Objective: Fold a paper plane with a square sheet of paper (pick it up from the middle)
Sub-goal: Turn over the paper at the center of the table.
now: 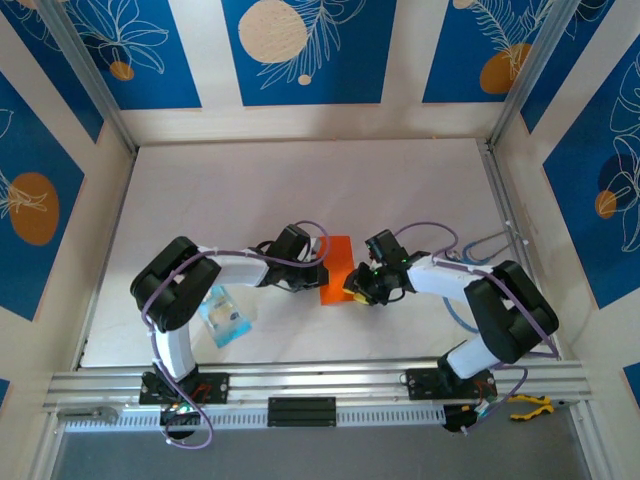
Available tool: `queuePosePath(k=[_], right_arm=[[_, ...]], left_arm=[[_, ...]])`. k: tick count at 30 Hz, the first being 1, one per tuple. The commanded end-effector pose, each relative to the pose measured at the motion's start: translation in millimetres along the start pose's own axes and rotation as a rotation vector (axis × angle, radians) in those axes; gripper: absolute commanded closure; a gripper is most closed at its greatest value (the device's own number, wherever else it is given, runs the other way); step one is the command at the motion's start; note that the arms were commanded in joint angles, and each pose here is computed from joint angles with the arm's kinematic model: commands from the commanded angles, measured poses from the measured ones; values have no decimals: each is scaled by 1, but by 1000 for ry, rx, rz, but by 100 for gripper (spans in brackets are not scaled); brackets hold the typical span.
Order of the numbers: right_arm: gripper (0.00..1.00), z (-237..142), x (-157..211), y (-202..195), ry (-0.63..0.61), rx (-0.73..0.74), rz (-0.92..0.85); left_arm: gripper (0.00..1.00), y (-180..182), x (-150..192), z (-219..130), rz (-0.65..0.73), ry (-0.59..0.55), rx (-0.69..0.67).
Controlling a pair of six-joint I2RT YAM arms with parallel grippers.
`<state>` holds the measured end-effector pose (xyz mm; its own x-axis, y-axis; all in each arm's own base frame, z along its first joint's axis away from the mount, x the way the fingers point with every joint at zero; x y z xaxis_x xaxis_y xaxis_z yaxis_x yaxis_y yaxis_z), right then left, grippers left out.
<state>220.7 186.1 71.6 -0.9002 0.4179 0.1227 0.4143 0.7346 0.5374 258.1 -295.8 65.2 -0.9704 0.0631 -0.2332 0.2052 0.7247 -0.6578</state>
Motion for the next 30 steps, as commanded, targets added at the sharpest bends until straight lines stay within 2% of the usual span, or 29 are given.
queuePosePath(k=[1, 9, 15, 30], right_arm=[[62, 3, -2, 10, 9, -48, -31], [56, 2, -21, 31, 12, -184, -83], [56, 2, -34, 41, 7, -198, -132], [64, 10, -50, 36, 58, -229, -142]], left_arm=[[93, -2, 4, -1, 38, 18, -16], [93, -2, 4, 0, 42, 28, -16], [93, -1, 4, 0, 53, 44, -31], [93, -7, 1, -3, 53, 24, -12]])
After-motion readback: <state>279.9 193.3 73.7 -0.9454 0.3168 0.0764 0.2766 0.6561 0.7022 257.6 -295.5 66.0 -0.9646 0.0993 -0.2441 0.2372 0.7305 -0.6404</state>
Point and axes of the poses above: each hand's point on the last joint's axis, 136 mm out from that joint toward the fingers, its own z axis out along the fingers, its own y axis along the line the jaws close on, x = y × z, the point moved 6 cm from there along -z, back along the fingers, and after that the axes turned 4 degrees about z, right-handed, at the moved point
